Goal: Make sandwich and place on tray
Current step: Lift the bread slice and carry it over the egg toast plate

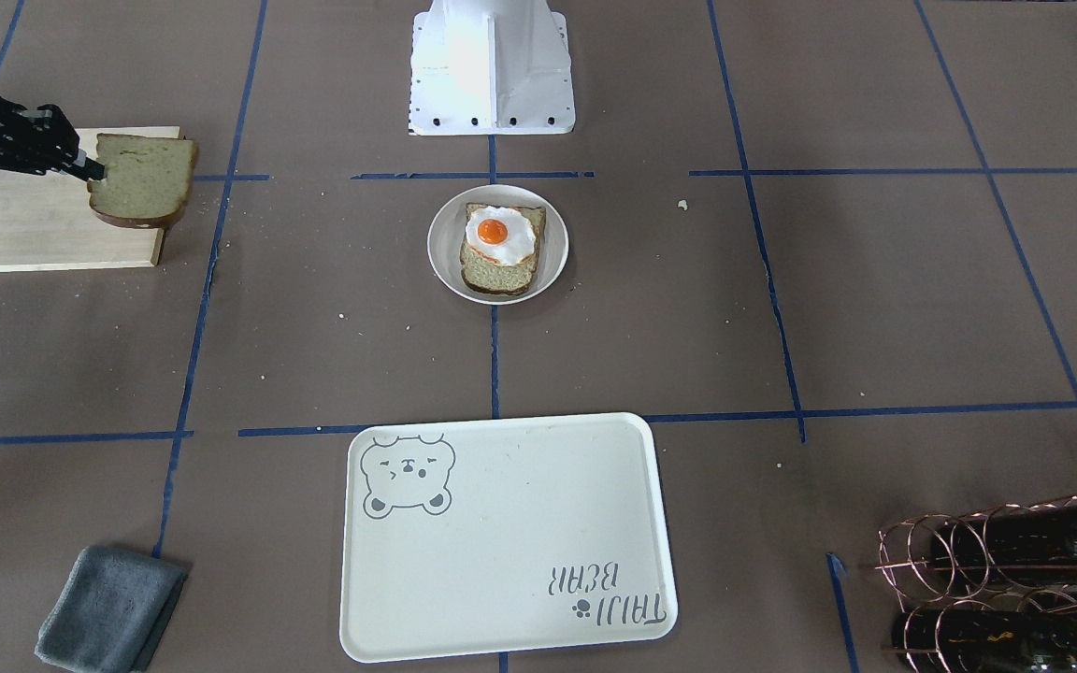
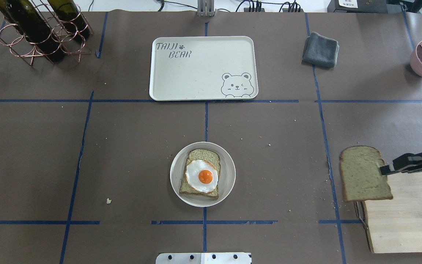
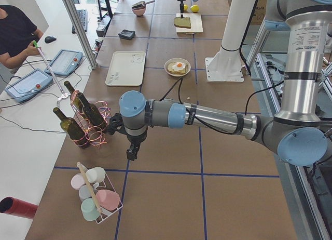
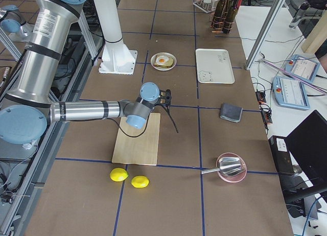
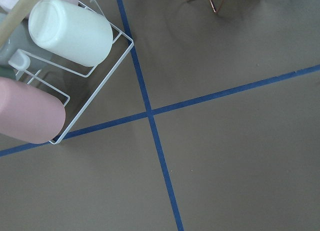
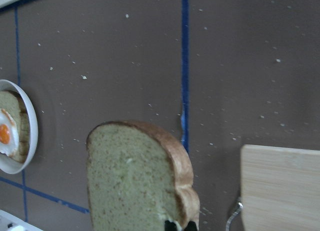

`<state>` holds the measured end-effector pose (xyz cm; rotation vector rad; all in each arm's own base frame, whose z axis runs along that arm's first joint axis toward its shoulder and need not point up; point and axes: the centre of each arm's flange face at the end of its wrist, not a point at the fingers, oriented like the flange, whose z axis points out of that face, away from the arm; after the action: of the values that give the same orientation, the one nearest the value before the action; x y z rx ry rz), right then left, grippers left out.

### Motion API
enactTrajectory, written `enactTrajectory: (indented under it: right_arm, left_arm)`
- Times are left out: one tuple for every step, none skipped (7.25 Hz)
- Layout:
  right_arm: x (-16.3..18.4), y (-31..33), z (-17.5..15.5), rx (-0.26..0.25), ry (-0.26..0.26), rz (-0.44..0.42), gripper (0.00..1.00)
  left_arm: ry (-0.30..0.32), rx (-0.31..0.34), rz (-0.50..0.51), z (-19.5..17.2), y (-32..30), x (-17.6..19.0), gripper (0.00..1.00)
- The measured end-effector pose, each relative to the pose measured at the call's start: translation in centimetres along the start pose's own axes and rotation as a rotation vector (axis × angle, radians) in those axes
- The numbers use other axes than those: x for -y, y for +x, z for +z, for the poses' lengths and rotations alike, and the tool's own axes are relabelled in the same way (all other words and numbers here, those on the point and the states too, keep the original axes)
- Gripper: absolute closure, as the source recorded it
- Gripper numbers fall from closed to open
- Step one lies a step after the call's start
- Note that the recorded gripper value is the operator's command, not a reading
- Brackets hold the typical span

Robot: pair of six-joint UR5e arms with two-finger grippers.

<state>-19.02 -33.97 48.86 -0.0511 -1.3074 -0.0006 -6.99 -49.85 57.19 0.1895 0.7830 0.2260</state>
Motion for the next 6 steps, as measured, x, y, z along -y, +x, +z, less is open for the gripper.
enactTrajectory:
  right_arm:
    - [1.2,-4.2,2.8,0.034,0.0,0.045,1.0]
    - [1.6,-8.9,6.2,0.072,-0.009,0.09,1.0]
    - [1.2,-13.3,9.7,0.105,-0.023,0.138,1.0]
    - [0.4,-17.8,13.3,0.115,-0.031,0.18,1.0]
    - [-0.3,-22.3,16.6,0.101,-0.036,0.207,1.0]
    - [-1.0,-26.0,18.9,0.076,-0.039,0.223,1.0]
  left_arm:
    - [0.004,0.001,0.004,-0.2,0.2,0.1,0.0]
    - [0.012,0.002,0.012,-0.4,0.4,0.1,0.0]
    - [0.025,0.004,0.025,-0.6,0.6,0.3,0.0]
    - [0.041,0.007,0.039,-0.8,0.7,0.5,0.0]
    - [0.049,0.007,0.046,-0.9,0.8,0.6,0.0]
    - [0.051,0.008,0.049,-0.8,0.8,0.6,0.0]
